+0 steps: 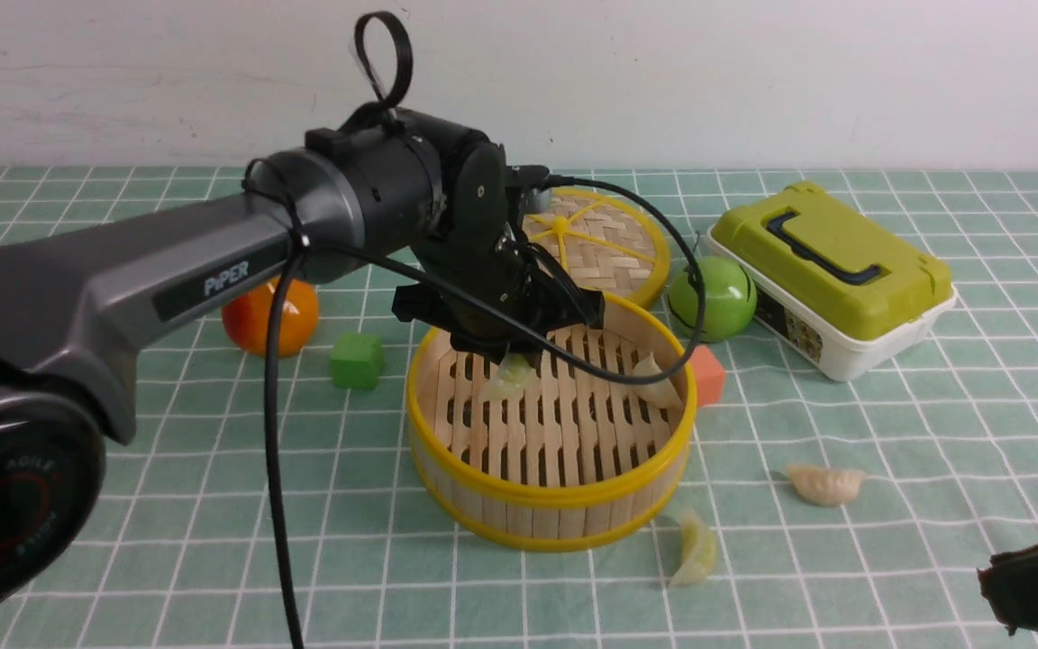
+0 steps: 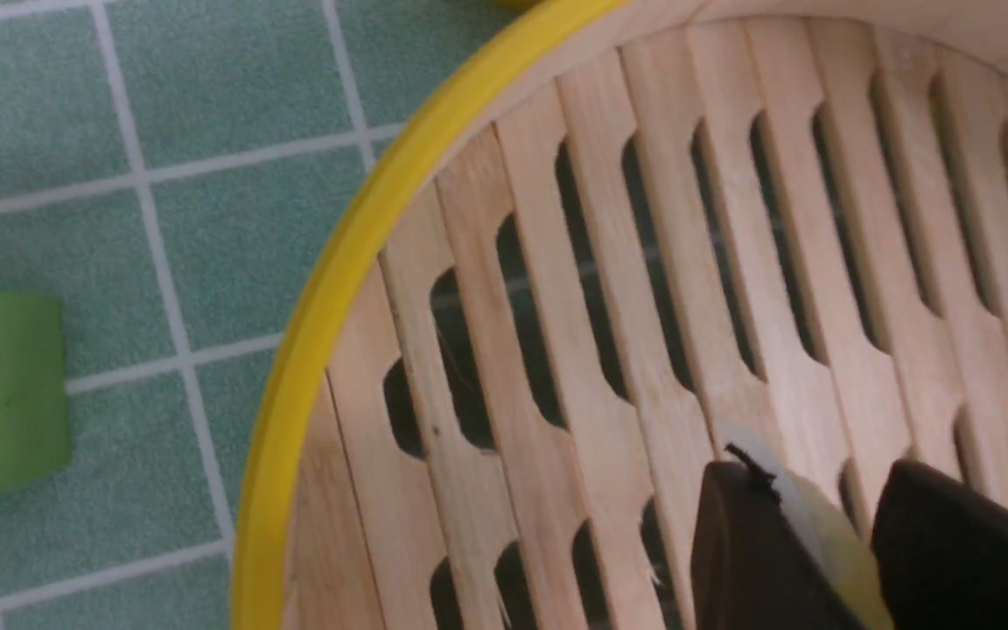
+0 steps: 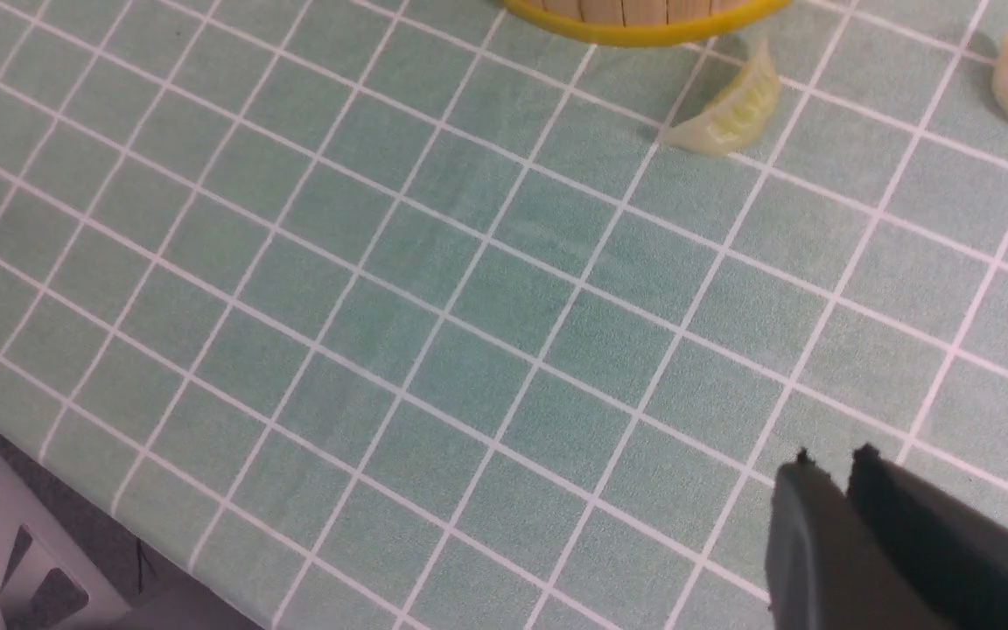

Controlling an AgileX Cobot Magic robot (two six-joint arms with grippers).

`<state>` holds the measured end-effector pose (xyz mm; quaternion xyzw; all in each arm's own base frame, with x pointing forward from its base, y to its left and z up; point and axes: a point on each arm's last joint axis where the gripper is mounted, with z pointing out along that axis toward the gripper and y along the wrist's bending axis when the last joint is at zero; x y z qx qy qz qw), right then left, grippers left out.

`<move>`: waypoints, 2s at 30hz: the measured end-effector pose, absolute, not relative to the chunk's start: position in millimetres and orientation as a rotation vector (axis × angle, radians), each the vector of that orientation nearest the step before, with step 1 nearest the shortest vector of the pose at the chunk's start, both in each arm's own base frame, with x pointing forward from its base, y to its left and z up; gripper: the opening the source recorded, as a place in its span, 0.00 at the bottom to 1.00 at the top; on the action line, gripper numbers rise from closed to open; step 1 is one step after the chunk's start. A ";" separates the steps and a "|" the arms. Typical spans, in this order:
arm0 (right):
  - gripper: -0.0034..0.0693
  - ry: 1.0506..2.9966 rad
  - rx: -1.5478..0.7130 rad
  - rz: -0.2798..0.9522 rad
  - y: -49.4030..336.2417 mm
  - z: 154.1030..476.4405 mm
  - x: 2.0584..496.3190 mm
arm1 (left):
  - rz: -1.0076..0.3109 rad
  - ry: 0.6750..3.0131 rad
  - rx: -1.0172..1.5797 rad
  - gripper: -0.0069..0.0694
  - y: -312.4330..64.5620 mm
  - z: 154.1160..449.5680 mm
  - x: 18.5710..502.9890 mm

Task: Put the dumplings into the steamer on the table with the blue tablecloth.
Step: 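Place the dumpling into the bamboo steamer basket with the left gripper, then reach for and grasp a dumpling lying on the table beside the steamer, then place the dumpling in the bamboo steamer basket with the right gripper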

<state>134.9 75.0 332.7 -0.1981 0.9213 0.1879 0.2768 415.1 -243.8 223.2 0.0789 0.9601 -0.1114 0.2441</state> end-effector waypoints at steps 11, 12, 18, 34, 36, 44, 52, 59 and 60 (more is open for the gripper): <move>0.13 2.569 -0.554 0.428 87.4 327.6 182.1 | -0.270 2.567 0.251 0.75 -228.6 282.8 395.1; 0.13 2.572 -0.555 0.425 90.5 329.8 191.2 | -0.272 2.548 0.265 0.74 -223.5 301.8 386.8; 0.14 2.593 -0.647 0.402 121.1 325.0 233.8 | -0.255 2.452 0.294 0.48 -183.0 385.7 323.9; 0.72 2.795 -0.306 0.260 170.3 220.6 306.0 | -0.302 2.428 0.277 0.07 -91.7 338.9 165.4; 0.82 2.798 -0.287 0.262 173.2 209.3 311.5 | -0.316 2.431 0.273 0.07 -86.4 332.6 155.2; 0.84 2.845 -0.225 0.294 182.6 169.5 323.6 | -0.333 2.420 0.261 0.07 -76.2 320.7 136.5; 0.44 2.898 -0.249 0.266 183.9 163.2 319.7 | -0.339 2.412 0.260 0.07 -76.6 321.0 137.0; 0.33 2.906 -0.303 0.235 183.6 187.4 317.3 | -0.349 2.414 0.256 0.07 -77.1 320.8 136.7; 0.33 2.887 -0.319 0.244 184.1 201.8 317.9 | -0.350 2.418 0.255 0.07 -77.2 320.6 136.5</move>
